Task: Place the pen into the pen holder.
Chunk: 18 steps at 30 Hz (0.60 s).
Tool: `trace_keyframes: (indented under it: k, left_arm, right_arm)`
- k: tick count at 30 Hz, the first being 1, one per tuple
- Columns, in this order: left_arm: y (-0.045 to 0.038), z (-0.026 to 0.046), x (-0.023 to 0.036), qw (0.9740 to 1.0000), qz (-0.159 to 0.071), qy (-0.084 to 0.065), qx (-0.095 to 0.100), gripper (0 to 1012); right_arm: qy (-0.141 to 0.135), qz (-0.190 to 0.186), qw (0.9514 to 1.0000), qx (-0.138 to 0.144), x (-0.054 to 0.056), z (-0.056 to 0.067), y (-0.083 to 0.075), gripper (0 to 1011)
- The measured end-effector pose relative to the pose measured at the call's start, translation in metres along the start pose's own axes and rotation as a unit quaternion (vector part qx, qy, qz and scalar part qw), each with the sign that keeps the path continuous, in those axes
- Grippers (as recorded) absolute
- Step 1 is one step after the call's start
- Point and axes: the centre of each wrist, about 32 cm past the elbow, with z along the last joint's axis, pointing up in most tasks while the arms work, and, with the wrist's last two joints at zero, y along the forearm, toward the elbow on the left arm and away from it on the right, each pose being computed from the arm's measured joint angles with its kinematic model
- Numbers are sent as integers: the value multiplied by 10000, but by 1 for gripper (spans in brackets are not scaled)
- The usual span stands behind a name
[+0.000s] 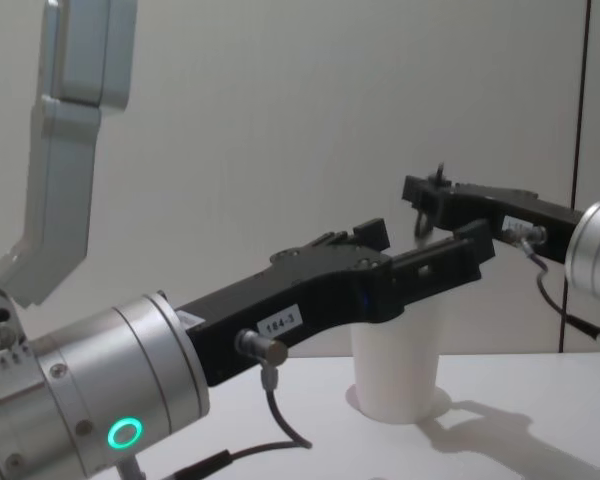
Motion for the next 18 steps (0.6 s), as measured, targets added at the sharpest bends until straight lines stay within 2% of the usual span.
trace_keyframes:
  k: [18]
  left_arm:
    - [0,0,0,10000,0,0,0,1001]
  right_arm:
    - [70,-25,9999,-82,-41,-41,40,783]
